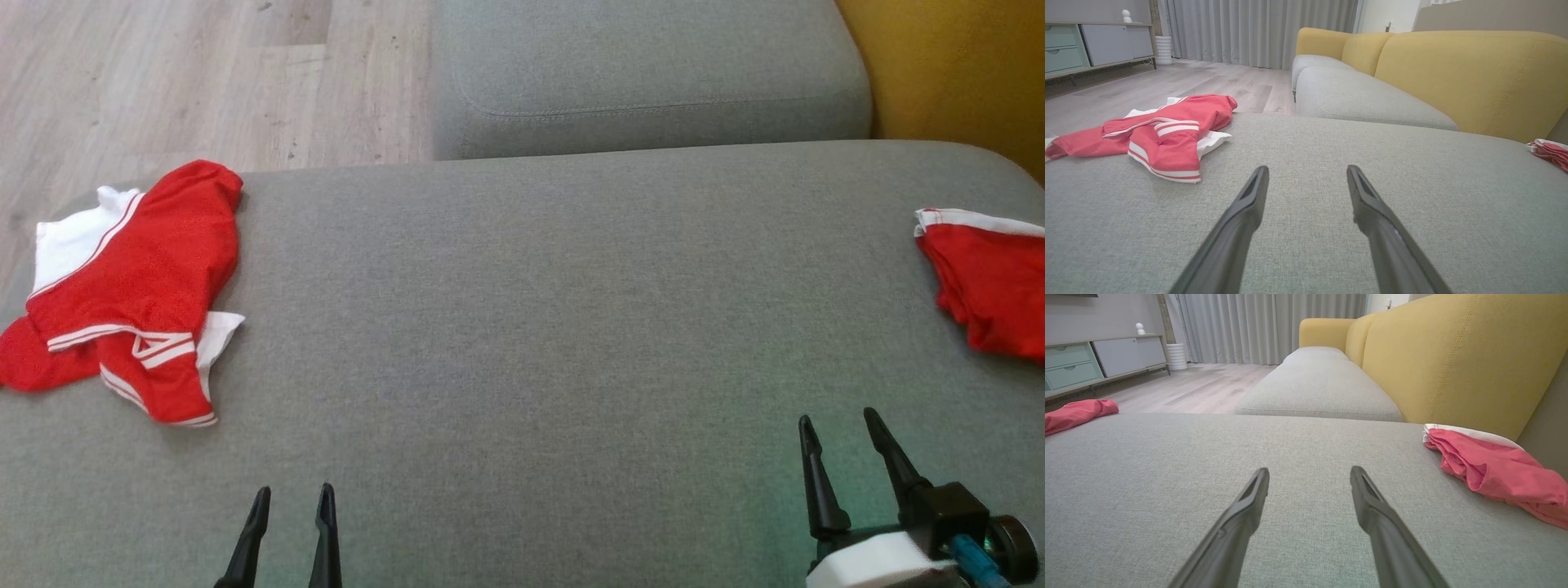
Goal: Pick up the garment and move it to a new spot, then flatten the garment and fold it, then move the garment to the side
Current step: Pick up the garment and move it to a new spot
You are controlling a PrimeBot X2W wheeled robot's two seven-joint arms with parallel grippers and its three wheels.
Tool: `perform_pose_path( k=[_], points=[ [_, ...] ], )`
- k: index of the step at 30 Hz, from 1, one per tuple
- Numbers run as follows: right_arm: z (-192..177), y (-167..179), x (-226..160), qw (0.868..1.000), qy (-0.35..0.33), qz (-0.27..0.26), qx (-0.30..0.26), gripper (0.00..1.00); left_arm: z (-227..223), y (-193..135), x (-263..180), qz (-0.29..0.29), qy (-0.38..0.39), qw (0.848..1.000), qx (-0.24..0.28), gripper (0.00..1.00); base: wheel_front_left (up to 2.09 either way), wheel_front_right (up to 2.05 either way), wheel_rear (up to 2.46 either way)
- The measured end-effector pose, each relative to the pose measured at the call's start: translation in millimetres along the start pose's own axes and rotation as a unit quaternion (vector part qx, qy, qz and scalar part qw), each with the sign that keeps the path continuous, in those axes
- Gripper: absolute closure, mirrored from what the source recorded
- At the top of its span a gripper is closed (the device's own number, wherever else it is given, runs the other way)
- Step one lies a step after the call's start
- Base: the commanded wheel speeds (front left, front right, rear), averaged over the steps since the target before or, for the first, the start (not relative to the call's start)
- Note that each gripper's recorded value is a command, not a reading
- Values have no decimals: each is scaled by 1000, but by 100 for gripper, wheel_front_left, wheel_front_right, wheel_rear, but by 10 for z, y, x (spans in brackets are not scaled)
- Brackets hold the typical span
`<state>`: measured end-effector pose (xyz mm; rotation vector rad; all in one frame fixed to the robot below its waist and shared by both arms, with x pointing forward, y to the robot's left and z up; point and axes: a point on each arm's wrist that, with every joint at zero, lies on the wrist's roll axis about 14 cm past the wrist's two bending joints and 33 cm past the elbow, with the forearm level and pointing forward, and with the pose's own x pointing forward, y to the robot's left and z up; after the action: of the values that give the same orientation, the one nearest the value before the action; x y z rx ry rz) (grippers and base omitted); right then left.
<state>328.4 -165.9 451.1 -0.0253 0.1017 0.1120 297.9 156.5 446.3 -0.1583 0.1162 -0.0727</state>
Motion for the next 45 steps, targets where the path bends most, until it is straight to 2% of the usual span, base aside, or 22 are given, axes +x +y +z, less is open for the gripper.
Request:
perform_pose_path(
  k=[8, 14, 20, 26, 29, 33, 38, 42, 45],
  points=[
    [-29, 43, 17, 1000, 5, 9, 2, 0, 19, 92, -101, 16, -6, 1000, 0, 0, 0, 0, 0],
    [-24, 506, 196, 996, 9, 87, 0, 0, 39, 425, -406, 86, -20, 996, -6, 0, 0, 0, 0],
    [54, 1066, 345, 985, 3, 175, -6, 0, -98, 792, -940, 180, -14, 983, -22, 0, 0, 0, 0],
    [82, 1359, 375, 975, 0, 221, -12, 0, -147, 973, -1250, 233, -18, 972, -34, 0, 0, 0, 0],
    [61, 1353, 373, 975, 3, 220, -13, 0, -41, 1047, -1242, 242, -34, 969, -38, 0, 0, 0, 0],
    [-44, 1264, 435, 977, 15, 209, -25, 0, 221, 1073, -980, 227, -64, 971, -39, 0, 0, 0, 0],
    [-66, 1198, 763, 980, 8, 197, -39, 0, 677, 1109, -124, 174, -98, 979, -34, 0, 0, 0, 0],
    [-198, 1027, 1012, 983, 17, 177, -39, 0, 1010, 1347, 629, 149, -88, 985, -5, 0, 0, 0, 0],
    [-388, 877, 1069, 985, 39, 162, -41, 0, 976, 1540, 1076, 147, -39, 988, 11, 0, 0, 0, 0]
  ],
)
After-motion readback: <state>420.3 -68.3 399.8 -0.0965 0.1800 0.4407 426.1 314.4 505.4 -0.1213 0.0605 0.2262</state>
